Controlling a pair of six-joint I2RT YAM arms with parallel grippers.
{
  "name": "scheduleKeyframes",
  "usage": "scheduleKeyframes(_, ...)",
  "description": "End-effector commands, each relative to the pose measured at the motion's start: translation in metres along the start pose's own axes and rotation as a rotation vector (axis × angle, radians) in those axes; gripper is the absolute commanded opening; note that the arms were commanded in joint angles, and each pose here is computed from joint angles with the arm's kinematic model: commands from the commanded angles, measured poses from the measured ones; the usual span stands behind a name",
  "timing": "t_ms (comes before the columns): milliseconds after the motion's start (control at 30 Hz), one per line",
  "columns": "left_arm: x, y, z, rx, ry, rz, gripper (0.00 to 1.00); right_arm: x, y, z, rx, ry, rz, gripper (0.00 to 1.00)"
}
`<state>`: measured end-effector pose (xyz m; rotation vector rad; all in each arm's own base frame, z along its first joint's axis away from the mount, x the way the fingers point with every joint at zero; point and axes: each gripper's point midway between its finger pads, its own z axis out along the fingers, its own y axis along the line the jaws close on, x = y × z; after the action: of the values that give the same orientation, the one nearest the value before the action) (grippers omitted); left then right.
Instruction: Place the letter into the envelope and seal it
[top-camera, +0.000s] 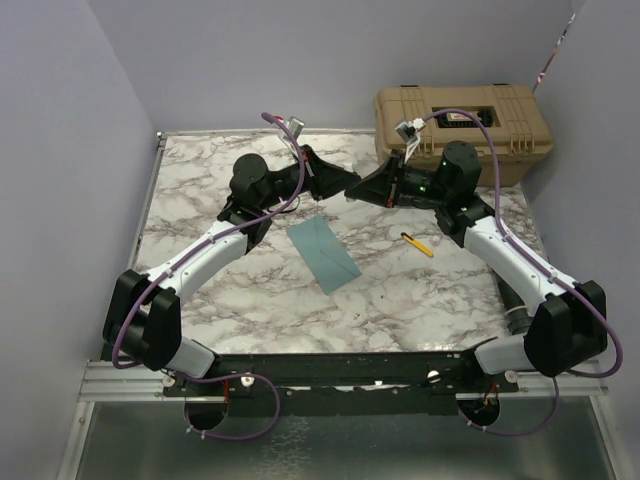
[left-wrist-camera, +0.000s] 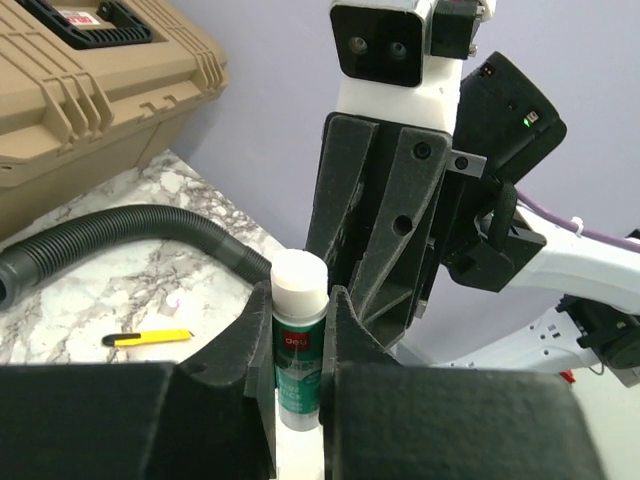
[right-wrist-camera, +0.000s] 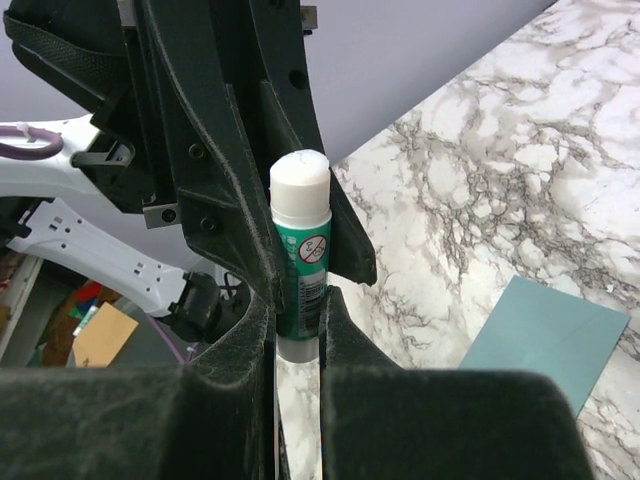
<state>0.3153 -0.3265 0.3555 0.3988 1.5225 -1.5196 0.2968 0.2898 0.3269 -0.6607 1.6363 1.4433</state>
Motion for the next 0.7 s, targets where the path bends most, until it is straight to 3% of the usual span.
scheduleKeyframes(0,-0.003,-0.008,-0.002,0.025,-0.003,0.033,0.00,-0.010,0.011,0.000,-0.037,-0.024,-0.042,0.10)
scheduleKeyframes(33,-0.005,-0.009,-0.003,0.027,-0.008,0.032,0.00,-0.010,0.010,0.000,-0.025,-0.028,-0.033,0.15)
scheduleKeyframes(133,-0.014,-0.015,0.000,0.043,-0.031,0.029,0.00,-0.008,0.006,-0.001,0.007,-0.042,0.003,0.46)
scheduleKeyframes(200,-0.023,-0.020,0.002,0.049,-0.054,0.028,0.00,-0.004,0.004,-0.002,0.013,-0.045,0.027,0.54)
scheduleKeyframes(667,-0.051,-0.040,0.002,0.084,-0.163,-0.011,0.00,-0.018,0.030,-0.003,-0.131,-0.143,0.081,0.56)
